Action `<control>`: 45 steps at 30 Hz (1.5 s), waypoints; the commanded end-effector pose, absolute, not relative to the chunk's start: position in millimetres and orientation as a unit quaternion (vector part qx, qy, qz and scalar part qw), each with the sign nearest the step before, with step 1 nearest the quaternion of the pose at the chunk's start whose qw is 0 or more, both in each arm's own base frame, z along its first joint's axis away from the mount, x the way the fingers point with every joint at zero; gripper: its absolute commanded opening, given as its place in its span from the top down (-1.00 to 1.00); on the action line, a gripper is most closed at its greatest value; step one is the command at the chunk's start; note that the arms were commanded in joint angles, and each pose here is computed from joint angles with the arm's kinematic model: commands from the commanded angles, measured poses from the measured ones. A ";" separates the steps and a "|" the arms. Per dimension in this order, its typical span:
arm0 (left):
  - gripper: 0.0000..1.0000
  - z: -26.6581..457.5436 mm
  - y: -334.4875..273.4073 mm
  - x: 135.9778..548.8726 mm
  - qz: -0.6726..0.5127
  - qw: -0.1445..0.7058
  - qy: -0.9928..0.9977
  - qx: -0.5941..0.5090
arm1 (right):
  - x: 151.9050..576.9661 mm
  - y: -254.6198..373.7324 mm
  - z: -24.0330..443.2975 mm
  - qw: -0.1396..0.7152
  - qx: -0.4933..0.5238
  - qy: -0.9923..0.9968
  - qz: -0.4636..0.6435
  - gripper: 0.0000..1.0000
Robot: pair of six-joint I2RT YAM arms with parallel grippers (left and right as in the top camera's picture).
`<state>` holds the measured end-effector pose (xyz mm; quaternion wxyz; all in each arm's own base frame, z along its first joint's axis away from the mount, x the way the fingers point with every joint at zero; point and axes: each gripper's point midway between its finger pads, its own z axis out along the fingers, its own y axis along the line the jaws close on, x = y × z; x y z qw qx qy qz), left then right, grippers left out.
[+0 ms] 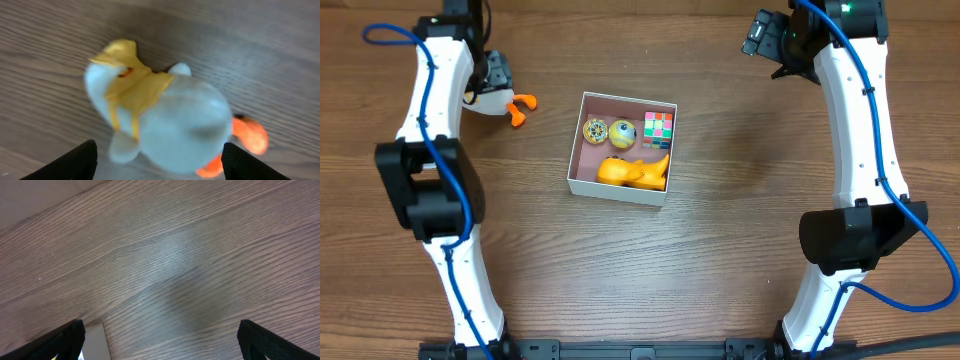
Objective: Pack container
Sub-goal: 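Raise the left gripper and move it back toward the duck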
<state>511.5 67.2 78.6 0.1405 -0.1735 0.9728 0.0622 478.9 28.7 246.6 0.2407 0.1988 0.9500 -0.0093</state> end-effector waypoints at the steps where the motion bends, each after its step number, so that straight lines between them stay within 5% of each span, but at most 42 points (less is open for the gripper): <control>1: -0.46 64.8 62.8 516.6 0.045 0.133 0.977 -0.163 | 479.8 29.2 255.2 0.253 0.203 0.946 -0.006 -1.00; 5: 0.12 61.2 60.9 517.0 0.040 0.130 0.977 -0.162 | 479.9 29.2 255.3 0.253 0.203 0.946 -0.006 -1.00; 11: 0.42 60.0 60.5 512.4 0.041 0.120 0.979 -0.162 | 479.9 29.2 255.3 0.253 0.203 0.946 -0.006 -1.00; 16: 0.88 59.7 60.3 511.0 0.041 0.117 0.979 -0.162 | 479.8 29.2 255.2 0.253 0.203 0.946 -0.006 -1.00; 25: 0.92 61.0 55.0 503.8 0.029 0.101 0.981 -0.161 | 479.9 29.2 255.3 0.253 0.203 0.946 -0.006 -1.00; 43: 0.92 184.7 20.7 528.3 0.028 0.202 0.971 -0.126 | 479.9 29.2 255.3 0.253 0.203 0.946 -0.006 -1.00; 45: 0.50 183.4 27.7 528.2 0.048 0.203 0.969 -0.130 | 479.8 29.2 255.2 0.253 0.203 0.946 -0.006 -1.00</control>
